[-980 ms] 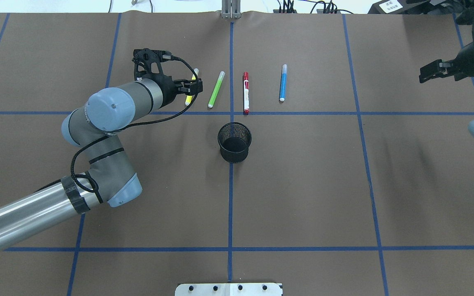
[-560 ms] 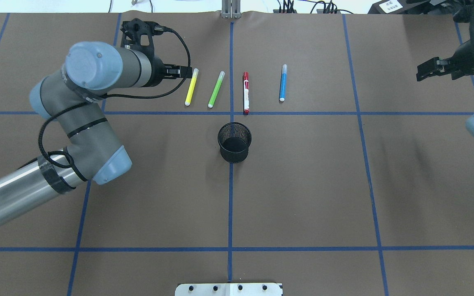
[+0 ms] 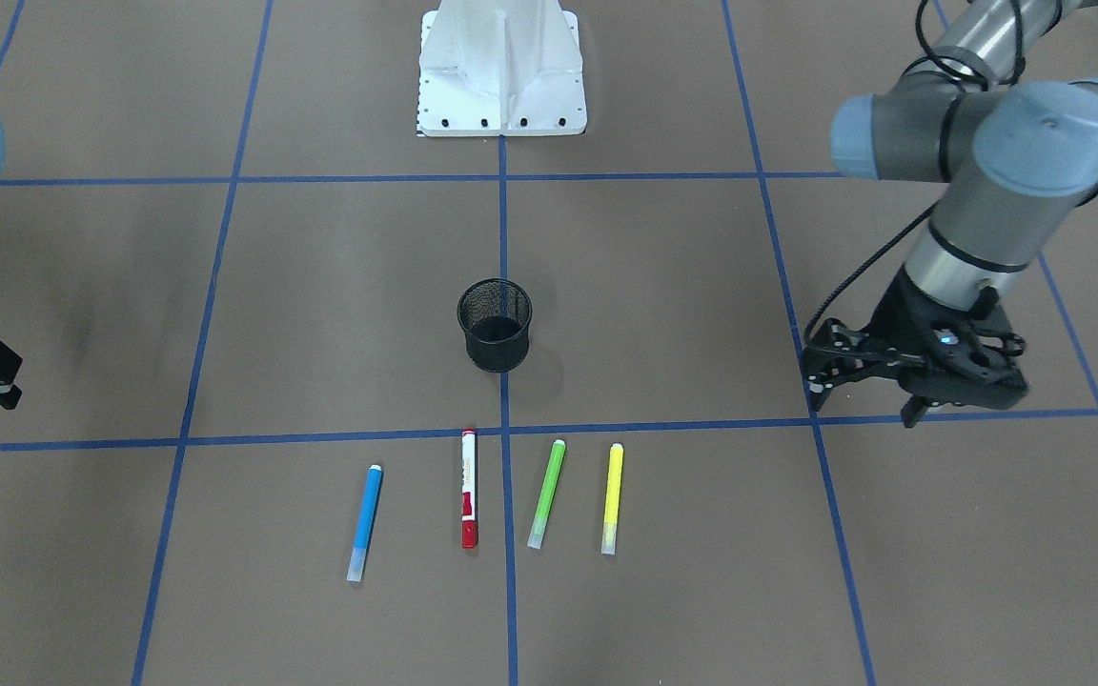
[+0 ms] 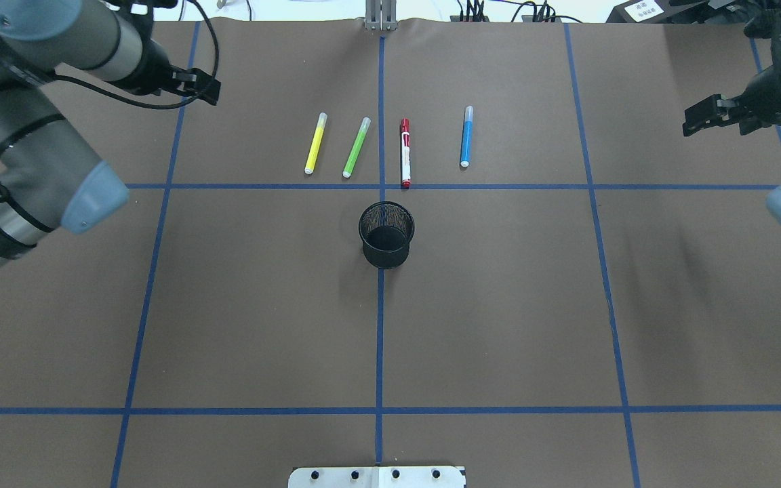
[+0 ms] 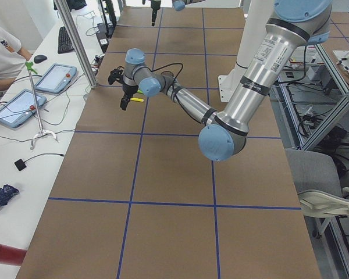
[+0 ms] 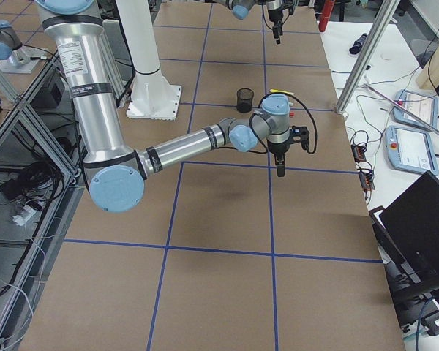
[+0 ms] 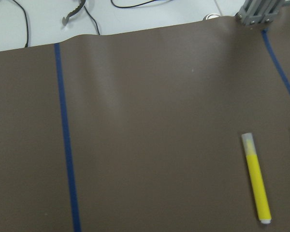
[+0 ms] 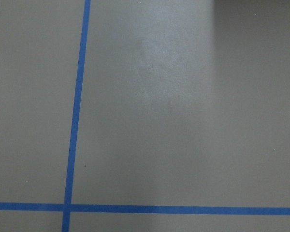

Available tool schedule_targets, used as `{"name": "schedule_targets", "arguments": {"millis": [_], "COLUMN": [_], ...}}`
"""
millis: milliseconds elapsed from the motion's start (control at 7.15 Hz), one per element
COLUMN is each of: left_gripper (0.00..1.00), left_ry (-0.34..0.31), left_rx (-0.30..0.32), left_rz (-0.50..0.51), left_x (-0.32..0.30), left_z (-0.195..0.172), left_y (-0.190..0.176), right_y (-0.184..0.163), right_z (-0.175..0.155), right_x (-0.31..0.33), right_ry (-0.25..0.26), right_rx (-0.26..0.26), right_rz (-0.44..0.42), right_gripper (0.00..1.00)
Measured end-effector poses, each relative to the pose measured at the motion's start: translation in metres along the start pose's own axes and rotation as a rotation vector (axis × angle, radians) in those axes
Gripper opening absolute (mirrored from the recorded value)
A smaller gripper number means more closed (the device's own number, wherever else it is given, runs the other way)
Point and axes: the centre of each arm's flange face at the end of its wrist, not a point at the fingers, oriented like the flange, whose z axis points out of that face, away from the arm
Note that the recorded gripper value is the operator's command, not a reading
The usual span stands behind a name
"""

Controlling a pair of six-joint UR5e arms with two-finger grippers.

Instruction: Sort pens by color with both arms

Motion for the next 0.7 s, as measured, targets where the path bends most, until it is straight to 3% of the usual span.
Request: {"name": "schedule_targets", "arguments": {"millis": [280, 420, 700], "left_gripper": [1.0, 1.0, 1.0], "left_ry": [-0.052, -0.064, 0.015], "left_rx": [-0.118, -0.175, -0.251], "left_rz": [0.059, 0.081, 0.022], "left_x": [-0.087, -0.125, -0.199], "left_z": [-0.016, -0.026, -0.039], "left_y": [0.01, 0.014, 0.039], "right_y": [-0.02, -0.03, -0.04], "right_z": [-0.009, -0.008, -0.005], "right_x": [0.0, 0.015, 0.067], "right_ry": [0.034, 0.027, -0.028], "right_rx": [-0.053, -0.083, -0.145], "right_rz": [-0.044, -0.07, -0.101], "right_gripper": [0.98, 0.98, 0.98]}}
